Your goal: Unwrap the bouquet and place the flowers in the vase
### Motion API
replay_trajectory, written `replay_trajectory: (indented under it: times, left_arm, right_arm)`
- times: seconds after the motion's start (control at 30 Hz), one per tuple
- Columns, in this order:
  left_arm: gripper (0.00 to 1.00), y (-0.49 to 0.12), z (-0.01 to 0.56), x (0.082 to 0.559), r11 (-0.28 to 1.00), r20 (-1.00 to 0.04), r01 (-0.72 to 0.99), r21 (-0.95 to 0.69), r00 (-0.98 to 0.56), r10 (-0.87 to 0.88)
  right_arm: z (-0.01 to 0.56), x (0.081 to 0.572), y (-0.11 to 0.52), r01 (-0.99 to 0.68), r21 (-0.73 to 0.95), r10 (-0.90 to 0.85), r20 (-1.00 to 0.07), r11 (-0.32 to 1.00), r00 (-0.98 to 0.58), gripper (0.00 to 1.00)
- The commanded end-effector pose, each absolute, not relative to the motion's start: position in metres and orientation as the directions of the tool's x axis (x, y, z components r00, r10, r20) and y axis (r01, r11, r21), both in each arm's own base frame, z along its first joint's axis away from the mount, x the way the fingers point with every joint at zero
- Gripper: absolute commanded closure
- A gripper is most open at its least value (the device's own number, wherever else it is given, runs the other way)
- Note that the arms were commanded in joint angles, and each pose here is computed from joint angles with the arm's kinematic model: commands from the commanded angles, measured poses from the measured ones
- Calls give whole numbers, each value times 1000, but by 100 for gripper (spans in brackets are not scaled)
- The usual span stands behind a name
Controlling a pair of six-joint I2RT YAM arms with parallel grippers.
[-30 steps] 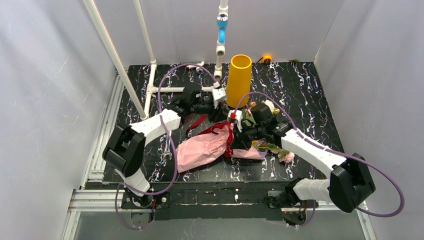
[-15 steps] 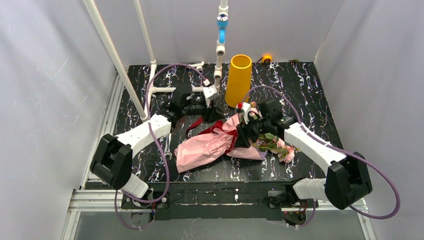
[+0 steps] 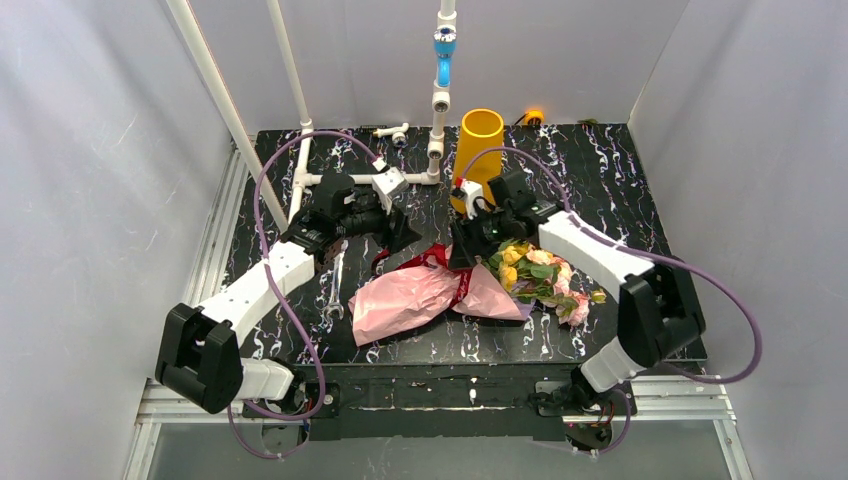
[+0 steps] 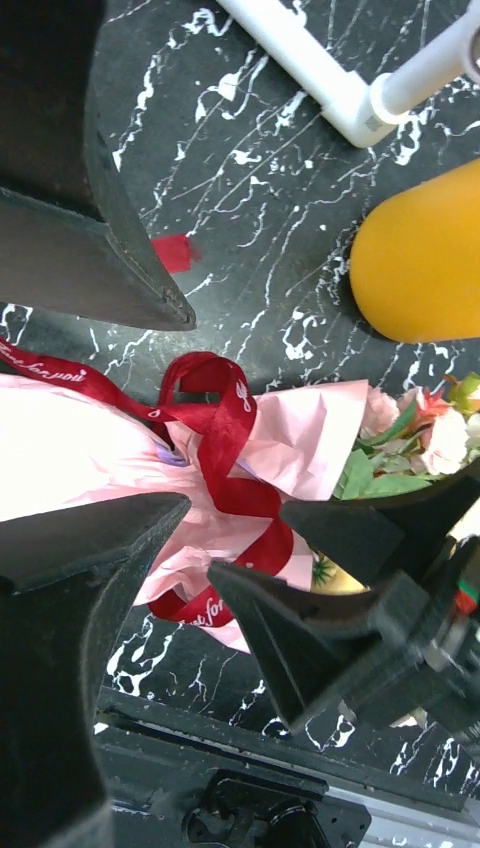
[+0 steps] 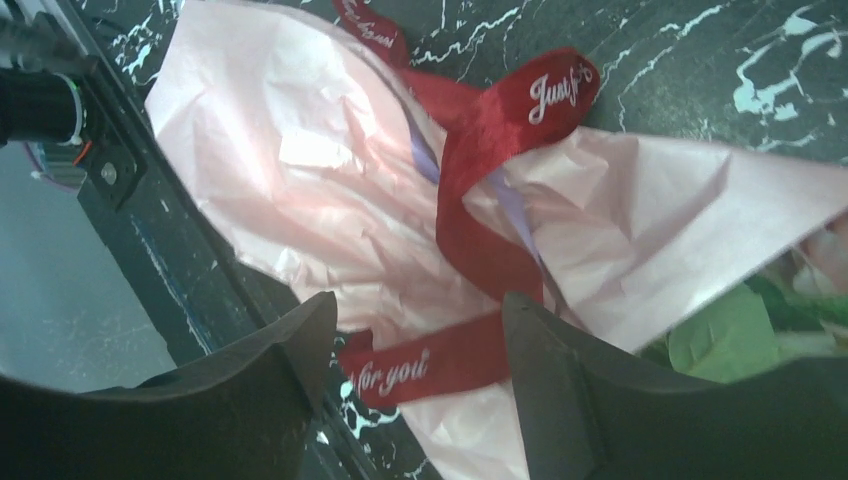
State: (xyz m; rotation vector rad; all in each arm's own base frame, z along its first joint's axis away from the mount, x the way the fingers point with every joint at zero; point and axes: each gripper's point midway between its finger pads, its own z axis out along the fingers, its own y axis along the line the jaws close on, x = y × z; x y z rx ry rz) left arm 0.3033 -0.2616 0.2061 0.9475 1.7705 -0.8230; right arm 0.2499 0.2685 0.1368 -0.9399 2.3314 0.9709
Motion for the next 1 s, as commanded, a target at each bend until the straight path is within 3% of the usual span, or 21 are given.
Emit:
replay_trajectory:
  times: [0.0,0.27,0.37,0.63,0.97]
  left_arm:
    - [41,-250,212,301,501,-927,859,-105,-267,265]
    - [40,-248,213,305,512,-927,854,-87,-258,273]
    - [36,-245,212,306,525,-918,846,-96,-278,281]
    - [2,-233,222,317,603,-894,783,-151,-369,255]
    - [2,-215,244,328,700,-937,710,-81,-294,190]
  right_arm:
    - [138,263,288,-725,438,-427,-600,532,-676,33]
    - [114,263,301,-703,477,-422,-572,527,-704,42]
    - [102,266,304,-693,484,-429,-551,534,-715,55]
    - [126,257,303,-721,489,-451,-566,491,-691,98]
    - [218,257,305,-821,398,-341,-768,409,-542,99]
